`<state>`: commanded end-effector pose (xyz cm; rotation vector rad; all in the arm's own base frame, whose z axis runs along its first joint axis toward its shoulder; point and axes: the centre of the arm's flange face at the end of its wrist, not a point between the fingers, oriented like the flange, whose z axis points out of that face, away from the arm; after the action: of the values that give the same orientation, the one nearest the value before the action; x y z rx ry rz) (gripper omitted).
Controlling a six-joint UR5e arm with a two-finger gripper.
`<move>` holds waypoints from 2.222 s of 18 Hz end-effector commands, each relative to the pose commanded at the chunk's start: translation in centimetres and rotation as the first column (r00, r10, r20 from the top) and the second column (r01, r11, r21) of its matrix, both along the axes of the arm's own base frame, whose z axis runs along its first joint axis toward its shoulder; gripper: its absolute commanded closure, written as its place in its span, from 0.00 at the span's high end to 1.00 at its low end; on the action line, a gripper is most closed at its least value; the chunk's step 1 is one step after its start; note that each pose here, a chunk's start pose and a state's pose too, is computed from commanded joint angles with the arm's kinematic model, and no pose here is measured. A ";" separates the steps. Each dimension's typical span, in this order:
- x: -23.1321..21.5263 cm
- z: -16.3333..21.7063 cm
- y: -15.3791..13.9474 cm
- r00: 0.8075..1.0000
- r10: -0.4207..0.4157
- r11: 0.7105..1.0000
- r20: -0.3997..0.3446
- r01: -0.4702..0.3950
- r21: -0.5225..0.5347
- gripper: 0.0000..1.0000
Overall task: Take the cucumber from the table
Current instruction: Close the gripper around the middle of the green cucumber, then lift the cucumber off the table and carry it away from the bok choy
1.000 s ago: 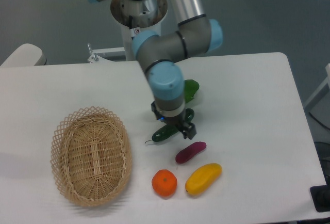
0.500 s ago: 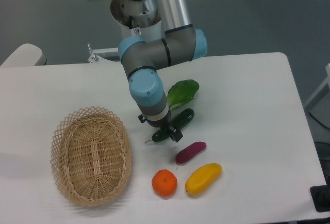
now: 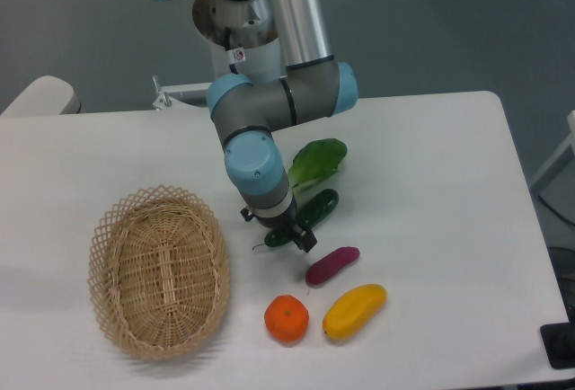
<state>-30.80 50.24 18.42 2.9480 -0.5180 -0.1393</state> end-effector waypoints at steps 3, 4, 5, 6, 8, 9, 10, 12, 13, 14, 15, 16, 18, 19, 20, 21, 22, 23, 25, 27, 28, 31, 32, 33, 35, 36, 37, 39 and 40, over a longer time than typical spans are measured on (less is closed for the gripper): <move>-0.2 0.3 0.0 1.000 -0.004 1.000 -0.001 0.004 0.003 0.67; -0.3 0.4 0.0 1.000 -0.003 1.000 -0.003 0.003 0.006 0.53; -0.5 0.7 0.1 1.000 -0.003 1.000 -0.006 0.003 0.009 0.42; -0.7 0.9 0.1 1.000 -0.003 1.000 -0.008 0.003 0.011 0.32; -0.8 0.8 0.1 1.000 -0.003 1.000 -0.009 0.003 0.012 0.21; -0.9 1.2 0.2 1.000 -0.004 1.000 -0.013 0.005 0.016 0.21; -1.2 1.4 0.3 1.000 -0.001 1.000 -0.015 0.002 0.020 0.21; -1.5 1.5 0.2 1.000 0.003 1.000 -0.017 -0.003 0.023 0.21; -1.8 1.9 0.3 1.000 0.004 1.000 -0.023 -0.003 0.027 0.20; -2.2 2.5 0.5 1.000 -0.001 0.999 -0.029 0.002 0.032 0.20; -3.0 3.4 0.8 0.999 -0.006 0.999 -0.038 0.008 0.040 0.20; -3.8 4.7 1.1 0.998 -0.022 0.998 -0.054 0.025 0.055 0.20; -6.3 7.6 1.4 0.996 -0.054 0.996 -0.074 0.059 0.070 0.20; -7.9 9.5 1.7 0.994 -0.065 0.994 -0.082 0.072 0.080 0.20; -9.2 11.5 2.0 0.994 -0.075 0.993 -0.083 0.081 0.082 0.20; -10.3 13.2 2.1 0.994 -0.075 0.994 -0.074 0.081 0.077 0.20; -11.4 15.1 2.2 0.995 -0.066 0.995 -0.071 0.072 0.075 0.20; -12.5 16.8 2.3 0.996 -0.056 0.995 -0.064 0.061 0.081 0.20; -15.1 19.1 1.7 0.998 -0.051 0.991 -0.048 0.057 0.117 0.20; -17.3 20.6 0.3 0.996 -0.082 0.983 -0.041 0.087 0.162 0.20; -18.4 21.2 -0.6 0.995 -0.095 0.978 -0.039 0.100 0.181 0.20; -20.8 21.7 -3.6 0.991 -0.136 0.974 -0.010 0.136 0.183 0.20; -21.4 21.8 -4.5 0.988 -0.154 0.972 -0.006 0.153 0.176 0.20; -21.9 22.0 -5.2 0.986 -0.165 0.970 -0.009 0.164 0.177 0.20; -22.5 22.1 -6.1 0.985 -0.170 0.970 -0.005 0.168 0.176 0.20; -22.5 22.1 -6.1 0.984 -0.176 0.969 -0.004 0.174 0.175 0.20; -22.6 22.1 -6.2 0.984 -0.176 0.969 -0.004 0.174 0.175 0.20; -22.8 22.2 -6.4 0.985 -0.173 0.969 -0.006 0.171 0.177 0.20; -22.8 22.2 -6.4 0.985 -0.175 0.968 -0.005 0.173 0.179 0.20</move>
<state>-53.58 43.89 40.58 3.0738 -0.8064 -0.1996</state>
